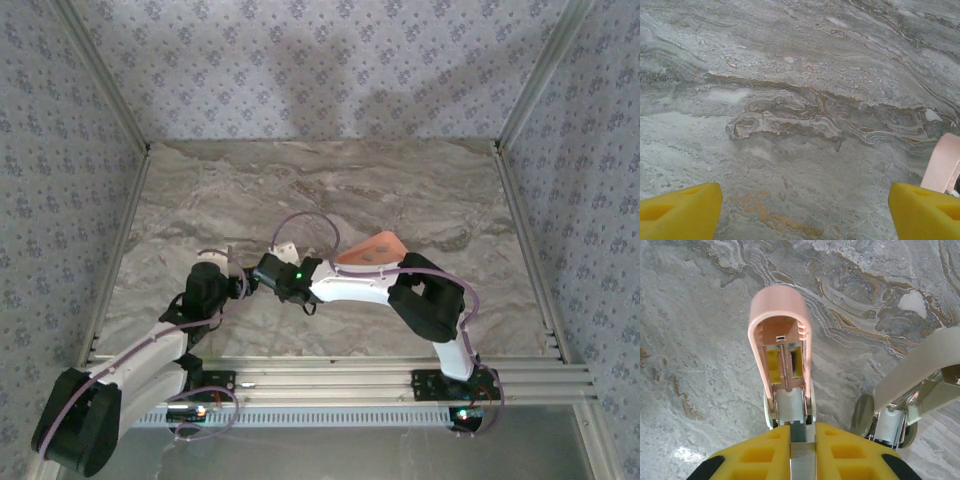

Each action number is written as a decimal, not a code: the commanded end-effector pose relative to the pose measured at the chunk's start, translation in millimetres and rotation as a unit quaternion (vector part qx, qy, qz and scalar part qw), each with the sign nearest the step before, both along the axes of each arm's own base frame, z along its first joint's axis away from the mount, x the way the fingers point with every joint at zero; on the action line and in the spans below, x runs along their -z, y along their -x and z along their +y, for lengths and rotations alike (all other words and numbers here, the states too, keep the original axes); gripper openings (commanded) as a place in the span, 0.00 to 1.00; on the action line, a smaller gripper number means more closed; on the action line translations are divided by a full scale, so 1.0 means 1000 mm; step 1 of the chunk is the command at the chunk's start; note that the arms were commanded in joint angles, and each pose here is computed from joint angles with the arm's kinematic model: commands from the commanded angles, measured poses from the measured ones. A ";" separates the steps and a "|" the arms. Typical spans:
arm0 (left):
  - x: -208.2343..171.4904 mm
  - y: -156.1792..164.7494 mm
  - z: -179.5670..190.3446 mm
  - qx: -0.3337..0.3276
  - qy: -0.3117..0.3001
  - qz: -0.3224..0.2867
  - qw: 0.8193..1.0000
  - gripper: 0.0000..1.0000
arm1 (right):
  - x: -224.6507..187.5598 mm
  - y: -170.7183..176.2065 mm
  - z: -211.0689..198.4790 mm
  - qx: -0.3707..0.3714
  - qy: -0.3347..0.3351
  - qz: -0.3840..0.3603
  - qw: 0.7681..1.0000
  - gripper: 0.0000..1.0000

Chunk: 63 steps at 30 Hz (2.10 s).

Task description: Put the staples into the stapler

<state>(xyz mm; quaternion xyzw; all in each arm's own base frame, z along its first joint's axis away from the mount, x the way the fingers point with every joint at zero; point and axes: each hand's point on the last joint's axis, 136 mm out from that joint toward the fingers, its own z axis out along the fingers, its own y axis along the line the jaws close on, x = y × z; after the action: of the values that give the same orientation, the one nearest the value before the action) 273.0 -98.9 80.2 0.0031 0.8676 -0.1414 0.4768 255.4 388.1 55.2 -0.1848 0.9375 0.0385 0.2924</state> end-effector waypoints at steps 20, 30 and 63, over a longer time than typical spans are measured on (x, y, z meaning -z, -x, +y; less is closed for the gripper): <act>-0.002 -0.001 0.004 -0.012 0.003 -0.005 1.000 0.86 | 0.000 0.000 0.004 -0.010 -0.009 -0.003 1.000 0.17; -0.003 -0.001 0.005 -0.012 0.004 -0.007 1.000 0.86 | 0.012 0.004 -0.003 -0.012 0.012 0.013 1.000 0.16; -0.002 -0.001 0.005 -0.013 0.004 -0.008 1.000 0.86 | 0.026 0.018 -0.009 -0.021 0.033 0.042 0.998 0.17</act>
<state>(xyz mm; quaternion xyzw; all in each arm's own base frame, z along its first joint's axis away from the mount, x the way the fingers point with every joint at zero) 273.2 -98.9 81.9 0.0028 0.8660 -0.1423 0.4794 252.5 392.5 46.6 -0.1930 0.9392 0.0494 0.2797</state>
